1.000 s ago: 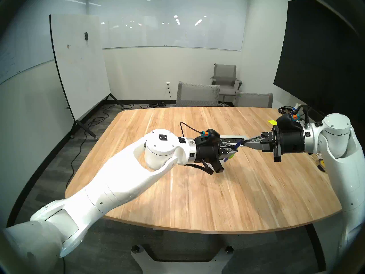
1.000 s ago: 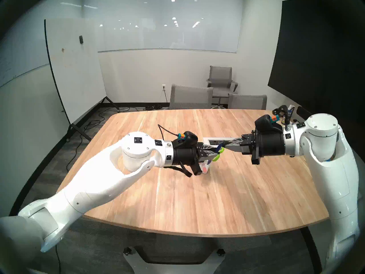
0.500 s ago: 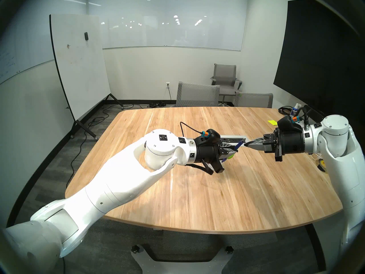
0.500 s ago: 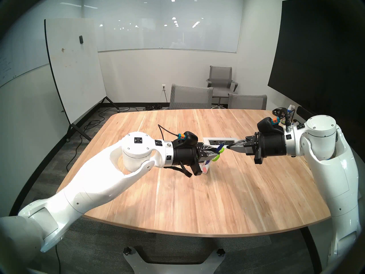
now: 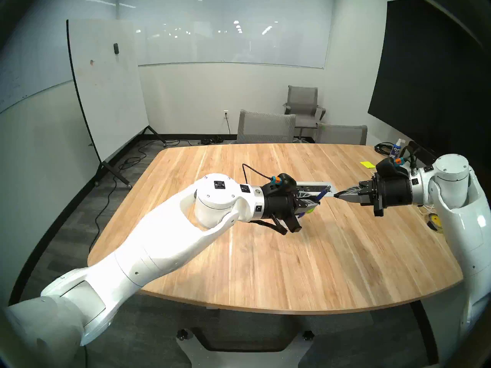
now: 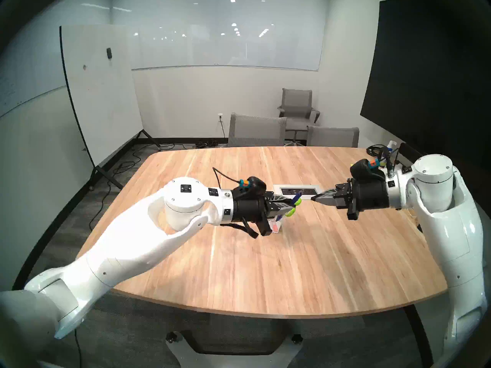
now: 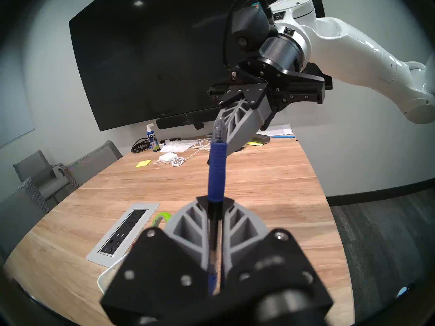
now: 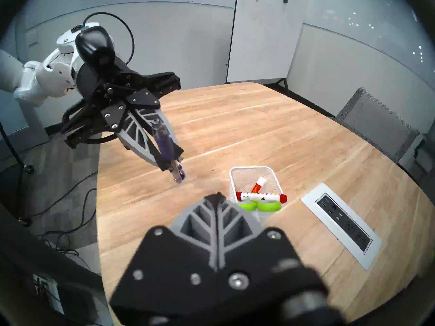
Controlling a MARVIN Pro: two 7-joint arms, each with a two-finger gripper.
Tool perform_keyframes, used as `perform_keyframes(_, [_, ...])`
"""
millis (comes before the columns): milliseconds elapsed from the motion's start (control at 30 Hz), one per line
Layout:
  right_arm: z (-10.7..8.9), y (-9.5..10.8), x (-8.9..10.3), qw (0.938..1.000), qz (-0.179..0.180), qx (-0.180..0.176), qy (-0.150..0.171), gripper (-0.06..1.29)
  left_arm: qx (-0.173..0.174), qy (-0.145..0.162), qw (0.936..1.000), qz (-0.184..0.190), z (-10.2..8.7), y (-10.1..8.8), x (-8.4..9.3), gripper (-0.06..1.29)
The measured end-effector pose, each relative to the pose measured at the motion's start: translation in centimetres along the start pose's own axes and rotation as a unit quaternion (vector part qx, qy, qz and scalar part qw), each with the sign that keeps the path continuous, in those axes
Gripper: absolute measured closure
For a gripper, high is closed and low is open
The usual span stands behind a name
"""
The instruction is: Place the pen, the marker, and the scissors into the pen holder
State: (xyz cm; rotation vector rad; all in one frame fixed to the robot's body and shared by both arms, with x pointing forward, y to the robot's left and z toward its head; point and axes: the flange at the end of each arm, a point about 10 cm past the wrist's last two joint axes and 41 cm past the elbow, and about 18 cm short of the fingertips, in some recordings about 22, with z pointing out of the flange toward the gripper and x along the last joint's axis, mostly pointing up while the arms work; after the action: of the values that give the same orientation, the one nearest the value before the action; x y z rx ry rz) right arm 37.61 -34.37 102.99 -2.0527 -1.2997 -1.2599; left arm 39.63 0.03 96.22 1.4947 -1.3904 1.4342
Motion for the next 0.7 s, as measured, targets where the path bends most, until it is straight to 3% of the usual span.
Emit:
perform_keyframes(367, [-0.3, 0.2, 0.0, 1.0, -0.005, 0.003, -0.001, 1.25, 0.0, -0.001, 1.0, -0.003, 0.0, -0.1, -0.2, 1.17])
perform_keyframes(700, [-0.4, 0.2, -0.2, 0.9999, -0.007, 0.007, -0.001, 1.25, 0.013, -0.008, 0.9997, -0.018, -0.3, -1.3, -1.2, 1.17])
